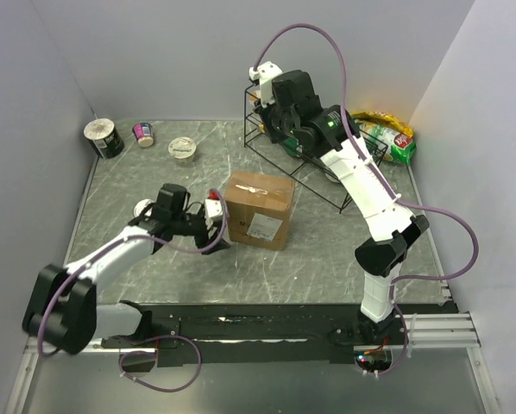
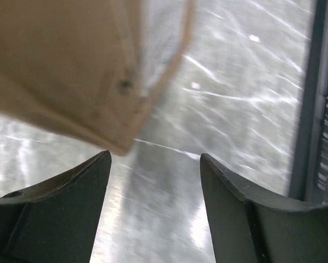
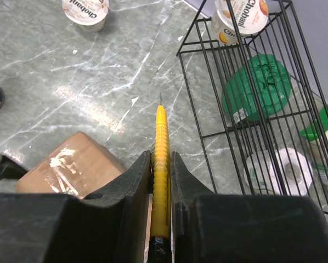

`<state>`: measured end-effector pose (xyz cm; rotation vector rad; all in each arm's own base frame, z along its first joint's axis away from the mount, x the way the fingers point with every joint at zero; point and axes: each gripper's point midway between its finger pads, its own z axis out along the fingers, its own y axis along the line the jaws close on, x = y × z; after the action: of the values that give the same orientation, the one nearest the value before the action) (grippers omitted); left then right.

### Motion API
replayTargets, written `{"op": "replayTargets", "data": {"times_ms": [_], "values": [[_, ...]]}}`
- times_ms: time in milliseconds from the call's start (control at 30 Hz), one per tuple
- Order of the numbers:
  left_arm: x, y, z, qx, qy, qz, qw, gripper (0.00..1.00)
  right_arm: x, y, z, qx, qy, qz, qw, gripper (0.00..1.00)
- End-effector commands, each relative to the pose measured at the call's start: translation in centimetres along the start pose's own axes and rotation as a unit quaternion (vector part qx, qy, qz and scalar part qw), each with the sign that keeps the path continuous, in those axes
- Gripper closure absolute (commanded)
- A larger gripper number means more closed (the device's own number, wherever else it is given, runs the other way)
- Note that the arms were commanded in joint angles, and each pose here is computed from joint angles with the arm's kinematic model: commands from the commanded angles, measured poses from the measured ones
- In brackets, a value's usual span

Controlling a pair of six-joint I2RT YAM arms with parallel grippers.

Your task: Unpack the express box

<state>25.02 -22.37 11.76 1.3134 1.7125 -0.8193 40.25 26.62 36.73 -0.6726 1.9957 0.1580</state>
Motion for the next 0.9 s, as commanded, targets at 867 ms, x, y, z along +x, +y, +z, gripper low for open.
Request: {"op": "replayTargets", "data": {"times_ms": [867], "values": [[-14.9, 6.9, -9.6, -0.007, -0.168, -0.292, 0.941, 0.19, -4.5, 1.8, -8.2, -0.186, -0.156, -0.070, 0.968, 1.00]]}}
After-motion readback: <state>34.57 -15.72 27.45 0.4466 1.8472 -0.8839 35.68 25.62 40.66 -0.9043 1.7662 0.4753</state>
